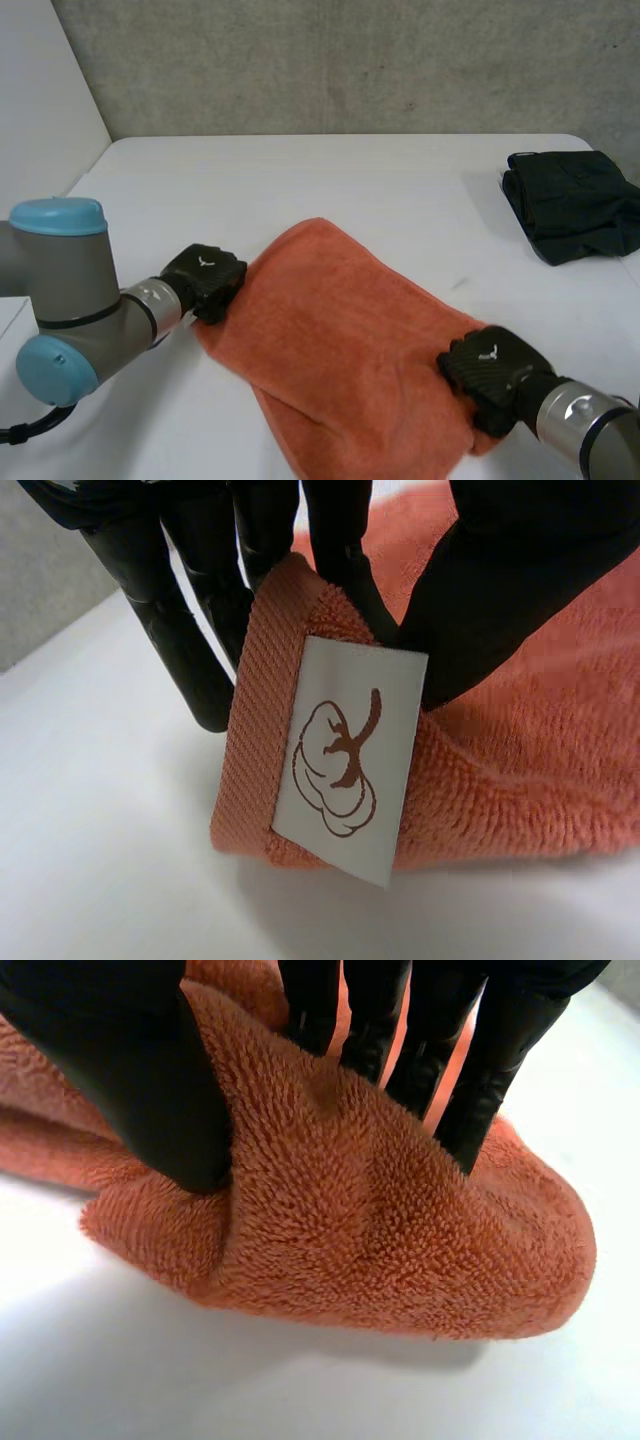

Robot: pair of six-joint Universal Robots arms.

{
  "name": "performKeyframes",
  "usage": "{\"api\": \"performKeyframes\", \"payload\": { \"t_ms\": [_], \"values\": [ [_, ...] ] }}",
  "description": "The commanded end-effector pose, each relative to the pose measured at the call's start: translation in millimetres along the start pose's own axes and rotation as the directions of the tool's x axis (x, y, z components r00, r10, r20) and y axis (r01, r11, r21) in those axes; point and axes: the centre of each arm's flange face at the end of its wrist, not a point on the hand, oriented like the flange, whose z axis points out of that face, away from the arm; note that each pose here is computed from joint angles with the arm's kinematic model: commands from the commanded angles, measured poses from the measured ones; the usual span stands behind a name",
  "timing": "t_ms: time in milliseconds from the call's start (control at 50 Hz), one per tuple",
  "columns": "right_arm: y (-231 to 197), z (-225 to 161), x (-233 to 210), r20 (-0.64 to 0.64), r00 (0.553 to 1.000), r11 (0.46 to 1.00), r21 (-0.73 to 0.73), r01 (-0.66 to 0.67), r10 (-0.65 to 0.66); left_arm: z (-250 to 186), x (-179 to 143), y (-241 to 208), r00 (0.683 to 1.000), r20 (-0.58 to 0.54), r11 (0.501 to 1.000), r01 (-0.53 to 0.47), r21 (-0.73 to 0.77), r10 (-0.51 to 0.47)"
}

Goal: Fold the laundry.

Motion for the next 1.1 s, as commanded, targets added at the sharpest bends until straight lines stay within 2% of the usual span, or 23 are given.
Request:
{"api": "performKeyframes", "payload": {
  "t_ms": [20, 120, 220, 340, 480, 560, 600, 680, 740, 900, 1020, 1100],
  "values": [
    [-53.4, -16.3, 34.5, -0.182, 0.981, 0.975, 0.197, 0.099, -0.063, -50.1, -4.9, -54.1, 0.997, 0.049, 0.986, 0.052, 0.161, -0.060],
    [-108.3, -35.2, 65.4, -0.308, 0.947, 0.916, 0.348, 0.198, -0.087, -87.5, -15.6, -88.7, 0.983, 0.079, 0.944, 0.138, 0.300, -0.169],
    [-141.4, -28.8, 90.6, -0.368, 0.925, 0.874, 0.412, 0.256, -0.098, -111.4, -16.8, -101.7, 0.964, 0.063, 0.903, 0.218, 0.370, -0.258],
    [-162.6, 27.1, 120.9, -0.391, 0.907, 0.865, 0.389, 0.317, -0.156, -109.3, -12.3, -85.5, 0.957, 0.061, 0.908, 0.248, 0.337, -0.283],
    [-170.3, 104.9, 98.4, -0.318, 0.913, 0.830, 0.412, 0.377, -0.257, -66.7, -24.3, -44.8, 0.931, 0.139, 0.927, 0.304, 0.219, -0.338],
    [-152.9, 147.4, 99.9, -0.320, 0.910, 0.850, 0.368, 0.376, -0.264, -46.6, -27.1, -26.4, 0.916, 0.182, 0.930, 0.332, 0.158, -0.358],
    [-148.9, 160.5, 105.4, -0.364, 0.898, 0.867, 0.332, 0.373, -0.247, -39.1, -29.7, -21.8, 0.911, 0.202, 0.930, 0.337, 0.145, -0.361],
    [-150.4, 151.6, 121.6, -0.481, 0.857, 0.911, 0.244, 0.333, -0.184, -30.1, -36.4, -19.5, 0.898, 0.242, 0.930, 0.341, 0.140, -0.366],
    [-148.9, 138.2, 123.8, -0.509, 0.845, 0.932, 0.200, 0.302, -0.165, -29.6, -38.3, -20.3, 0.896, 0.250, 0.929, 0.340, 0.144, -0.367],
    [-140.9, 75.6, 97.9, -0.388, 0.909, 0.943, 0.219, 0.248, -0.149, -38.5, -42.0, -27.1, 0.892, 0.260, 0.927, 0.337, 0.164, -0.371],
    [-114.7, 68.0, 74.4, -0.249, 0.964, 0.975, 0.175, 0.140, -0.094, -52.7, -40.6, -40.2, 0.888, 0.252, 0.918, 0.337, 0.211, -0.384],
    [-100.1, 71.5, 70.9, -0.187, 0.982, 0.990, 0.140, -0.001, 0.027, -69.4, -44.1, -62.6, 0.867, 0.231, 0.880, 0.370, 0.298, -0.443]
  ]
}}
